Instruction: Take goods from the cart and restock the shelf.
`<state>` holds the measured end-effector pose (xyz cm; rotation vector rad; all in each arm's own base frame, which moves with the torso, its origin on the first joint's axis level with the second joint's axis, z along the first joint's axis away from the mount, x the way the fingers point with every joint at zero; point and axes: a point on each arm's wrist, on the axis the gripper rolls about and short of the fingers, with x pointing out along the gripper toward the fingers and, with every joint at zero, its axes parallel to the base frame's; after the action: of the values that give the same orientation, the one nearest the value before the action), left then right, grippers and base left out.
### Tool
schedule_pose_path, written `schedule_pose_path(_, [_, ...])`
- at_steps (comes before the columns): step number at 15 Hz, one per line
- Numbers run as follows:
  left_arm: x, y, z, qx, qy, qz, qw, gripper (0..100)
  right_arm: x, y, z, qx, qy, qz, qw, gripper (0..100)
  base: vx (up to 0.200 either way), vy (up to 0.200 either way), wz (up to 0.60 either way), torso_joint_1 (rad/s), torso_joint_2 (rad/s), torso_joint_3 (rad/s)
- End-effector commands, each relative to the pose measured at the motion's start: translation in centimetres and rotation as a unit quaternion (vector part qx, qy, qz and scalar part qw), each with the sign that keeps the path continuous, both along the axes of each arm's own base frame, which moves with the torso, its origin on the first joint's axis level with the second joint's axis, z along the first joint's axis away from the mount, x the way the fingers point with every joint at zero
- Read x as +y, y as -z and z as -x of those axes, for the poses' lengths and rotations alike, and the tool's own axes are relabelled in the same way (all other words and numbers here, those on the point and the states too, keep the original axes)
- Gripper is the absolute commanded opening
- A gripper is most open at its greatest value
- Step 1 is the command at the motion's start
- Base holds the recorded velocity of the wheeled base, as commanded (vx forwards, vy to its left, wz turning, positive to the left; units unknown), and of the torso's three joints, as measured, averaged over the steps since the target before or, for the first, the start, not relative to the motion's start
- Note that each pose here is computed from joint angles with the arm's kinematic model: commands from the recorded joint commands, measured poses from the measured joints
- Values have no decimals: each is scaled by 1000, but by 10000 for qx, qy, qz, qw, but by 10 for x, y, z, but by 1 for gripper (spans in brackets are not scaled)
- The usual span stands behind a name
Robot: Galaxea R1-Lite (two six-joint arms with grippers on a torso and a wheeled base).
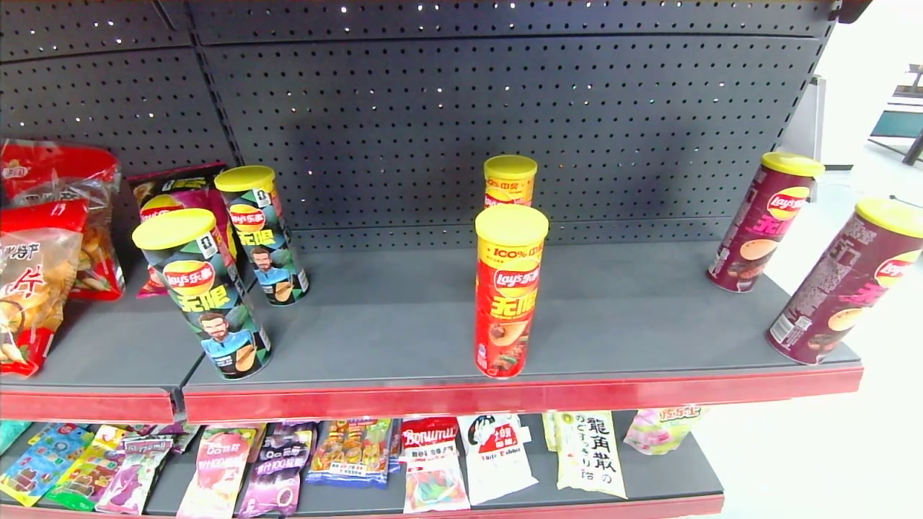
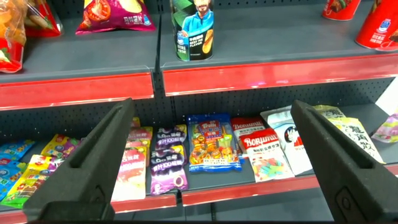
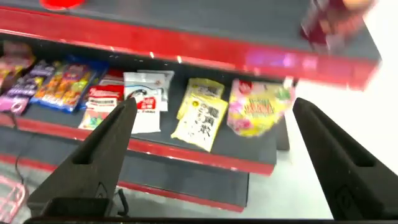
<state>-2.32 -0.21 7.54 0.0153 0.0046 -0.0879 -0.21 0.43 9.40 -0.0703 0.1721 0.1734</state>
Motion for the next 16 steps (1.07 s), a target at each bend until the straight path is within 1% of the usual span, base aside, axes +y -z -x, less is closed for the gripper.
schedule_pose_path(1, [0, 0, 0, 4, -2, 1, 10000, 100, -1, 12, 19, -840, -236, -156, 9961, 100, 0, 0, 0, 0, 0, 0])
schedule_pose_path(2, [0, 0, 0, 4, -2, 1, 10000, 100, 0, 12, 22, -1001, -127, -319, 9944, 100, 0, 0, 0, 0, 0, 0])
schedule_pose_path(3, [0, 0, 0, 4, 5, 1, 10000, 100, 0, 12, 22, -988, -96, -430, 9941, 100, 0, 0, 0, 0, 0, 0])
schedule_pose_path(4, [0, 0, 0, 4, -2, 1, 10000, 100, -1, 12, 22, -1000, 74, -570, 9933, 100, 0, 0, 0, 0, 0, 0])
schedule_pose_path(5, [0, 0, 0, 4, -2, 1, 10000, 100, -2, 12, 21, -1090, 246, -584, 9920, 100, 0, 0, 0, 0, 0, 0])
schedule_pose_path(6, [0, 0, 0, 4, -2, 1, 10000, 100, -2, 13, 21, -1083, 252, -531, 9924, 100, 0, 0, 0, 0, 0, 0])
schedule_pose_path(8, [0, 0, 0, 3, -2, -7, 10000, 100, -2, 12, 21, -1176, 248, -114, 9927, 100, 0, 0, 0, 0, 0, 0])
schedule_pose_path(9, [0, 0, 0, 4, -2, 1, 10000, 100, -3, 14, 21, -1104, 478, -81, 9927, 100, 0, 0, 0, 0, 0, 0])
schedule_pose_path(11, [0, 0, 0, 4, -2, 1, 10000, 100, -4, 16, 21, -977, 659, -122, 9930, 100, 0, 0, 0, 0, 0, 0])
schedule_pose_path(12, [0, 0, 0, 4, -2, 1, 10000, 100, -4, 19, 21, -843, 841, -336, 9923, 100, 0, 0, 0, 0, 0, 0])
schedule_pose_path(16, [0, 0, 0, 4, -2, 1, 10000, 100, -4, 18, 21, -848, 820, -362, 9924, 100, 0, 0, 0, 0, 0, 0])
